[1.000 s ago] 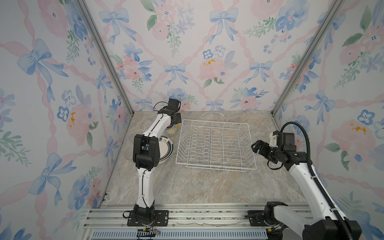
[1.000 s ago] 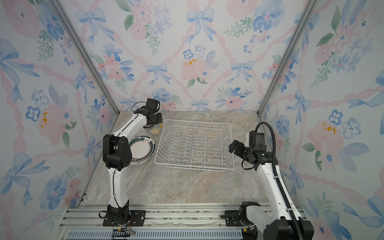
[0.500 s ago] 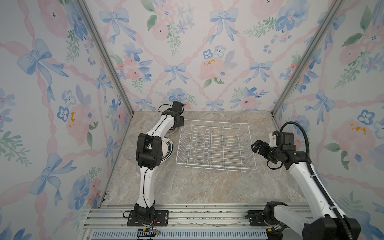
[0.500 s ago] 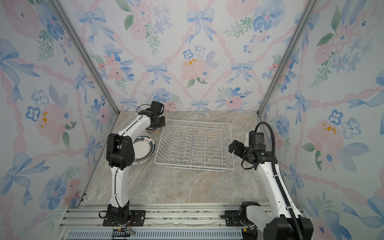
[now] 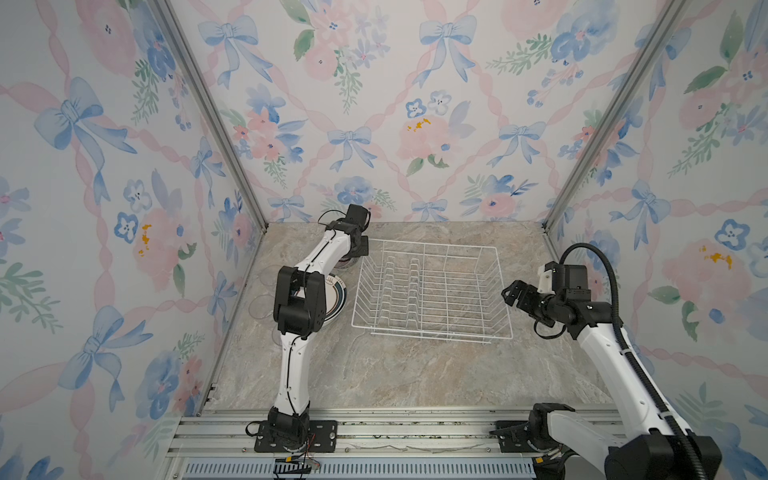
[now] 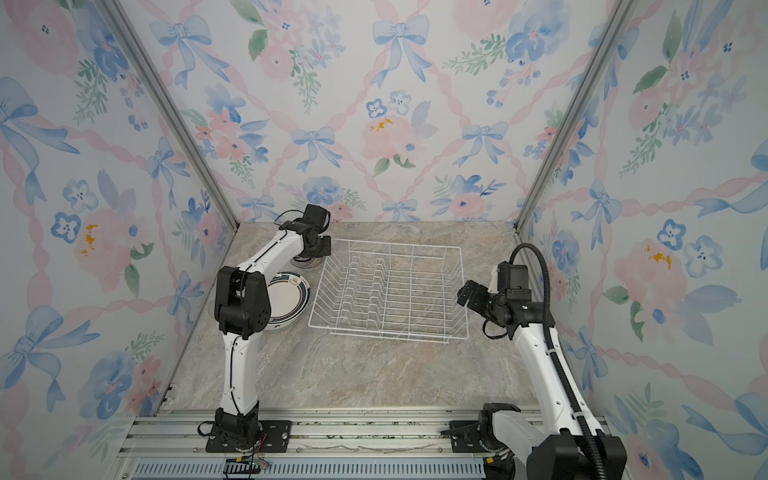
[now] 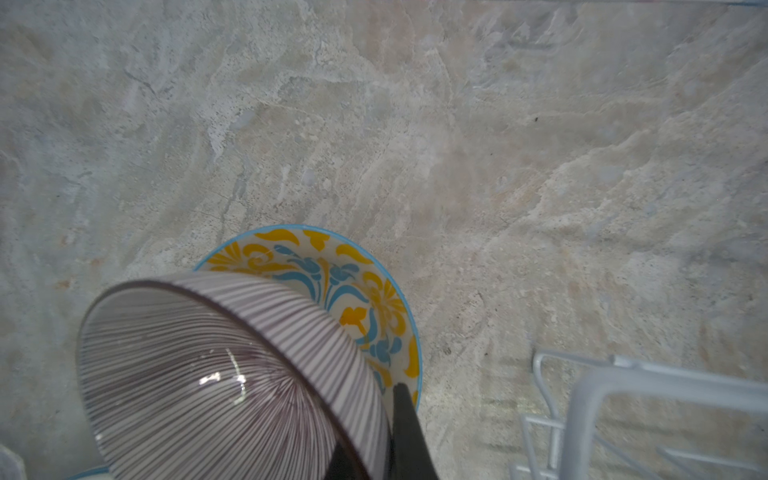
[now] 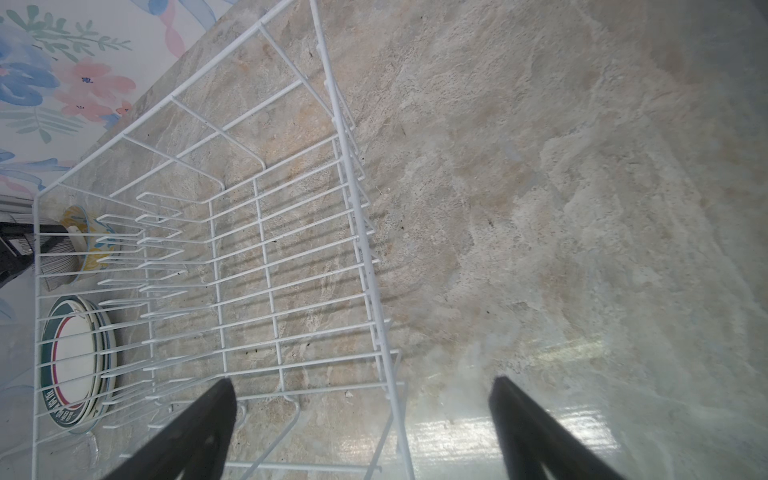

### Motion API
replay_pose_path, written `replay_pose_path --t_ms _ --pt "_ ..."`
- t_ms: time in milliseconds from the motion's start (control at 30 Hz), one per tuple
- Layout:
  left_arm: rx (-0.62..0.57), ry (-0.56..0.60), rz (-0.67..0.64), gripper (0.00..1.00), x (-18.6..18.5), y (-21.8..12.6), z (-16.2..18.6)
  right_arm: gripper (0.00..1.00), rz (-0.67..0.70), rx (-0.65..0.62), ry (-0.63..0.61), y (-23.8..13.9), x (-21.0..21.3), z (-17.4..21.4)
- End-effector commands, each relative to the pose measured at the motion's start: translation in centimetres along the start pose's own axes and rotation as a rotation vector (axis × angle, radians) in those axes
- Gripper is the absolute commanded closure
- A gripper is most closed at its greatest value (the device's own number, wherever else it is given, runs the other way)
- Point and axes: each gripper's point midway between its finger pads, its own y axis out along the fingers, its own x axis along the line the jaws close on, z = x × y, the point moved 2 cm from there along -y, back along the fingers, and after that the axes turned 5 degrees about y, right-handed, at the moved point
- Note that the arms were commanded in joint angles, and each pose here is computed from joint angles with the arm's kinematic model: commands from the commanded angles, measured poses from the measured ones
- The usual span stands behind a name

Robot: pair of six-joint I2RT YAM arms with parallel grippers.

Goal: Unload the mixed dishes from the dish rack
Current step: 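Lower the striped bowl into the yellow-blue bowl and open the left gripper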

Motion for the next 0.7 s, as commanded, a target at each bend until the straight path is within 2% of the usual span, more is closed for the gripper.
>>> replay_pose_path --t_ms 0,67,200,467,667 --pt "0.002 0.028 -0.034 1.0 0.4 0.2 0.0 0.03 -0.014 0.007 -0.006 -0.1 0.6 0.0" --pt "0.004 0.029 -0.039 1.0 0.5 0.3 0.0 0.03 -0.016 0.006 -0.009 -0.1 0.7 0.0" --pt "-0.002 0.029 -0.041 0.89 0.5 0.1 -0.1 0.03 -0.015 0.01 -0.01 -0.1 0.7 0.1" --pt "-0.012 0.022 -0.036 0.66 0.4 -0.2 -0.5 0.03 -0.015 0.004 -0.008 -0.4 0.7 0.1" --pt "-0.035 0.013 -0.053 0.44 0.7 -0.9 -1.1 0.03 -0.015 -0.002 -0.014 -0.5 0.7 0.1"
